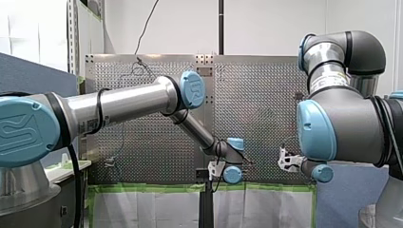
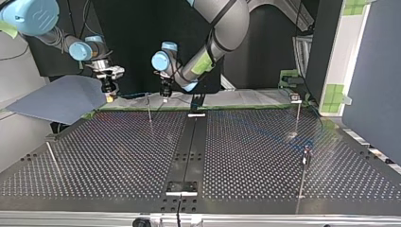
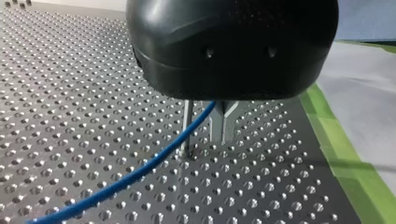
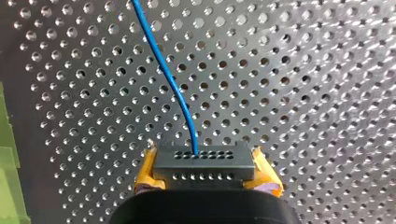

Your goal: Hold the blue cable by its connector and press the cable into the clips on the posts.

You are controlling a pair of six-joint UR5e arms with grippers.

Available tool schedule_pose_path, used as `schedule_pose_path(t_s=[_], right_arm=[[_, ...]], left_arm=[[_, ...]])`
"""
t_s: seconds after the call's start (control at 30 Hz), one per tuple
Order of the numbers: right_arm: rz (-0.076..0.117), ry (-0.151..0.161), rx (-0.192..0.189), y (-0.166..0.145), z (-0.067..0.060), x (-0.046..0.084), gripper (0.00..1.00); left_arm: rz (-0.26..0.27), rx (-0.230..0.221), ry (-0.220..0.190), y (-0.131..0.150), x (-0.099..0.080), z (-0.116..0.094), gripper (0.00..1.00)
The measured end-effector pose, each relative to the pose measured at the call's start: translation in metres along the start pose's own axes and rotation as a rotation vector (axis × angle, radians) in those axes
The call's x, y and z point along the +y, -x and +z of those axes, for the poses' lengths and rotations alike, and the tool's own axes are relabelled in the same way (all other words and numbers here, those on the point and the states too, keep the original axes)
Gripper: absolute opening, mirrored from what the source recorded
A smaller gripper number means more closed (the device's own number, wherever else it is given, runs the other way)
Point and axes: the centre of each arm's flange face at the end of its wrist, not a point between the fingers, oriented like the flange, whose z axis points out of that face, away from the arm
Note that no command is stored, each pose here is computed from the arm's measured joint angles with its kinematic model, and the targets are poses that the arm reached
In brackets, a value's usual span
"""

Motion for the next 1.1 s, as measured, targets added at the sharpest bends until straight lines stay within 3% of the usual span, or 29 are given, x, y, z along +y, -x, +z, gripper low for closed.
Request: schedule_pose_path(t_s=[0.63, 0.9, 1.1], right_arm=[[-0.012, 0.000, 0.038, -0.013, 0.026, 0.016, 0.00], [-0.013, -0.004, 0.062, -0.021, 0.039, 0.025, 0.00], [-0.009, 0.005, 0.045, -0.006, 0.046, 0.035, 0.00]], left_arm=[[-0.031, -0.025, 0.020, 0.010, 0.018, 0.026, 0.00], [-0.013, 0.016, 0.023, -0.015, 0.024, 0.034, 0.00], [-0.009, 0.027, 0.025, -0.014, 0.024, 0.043, 0.00]])
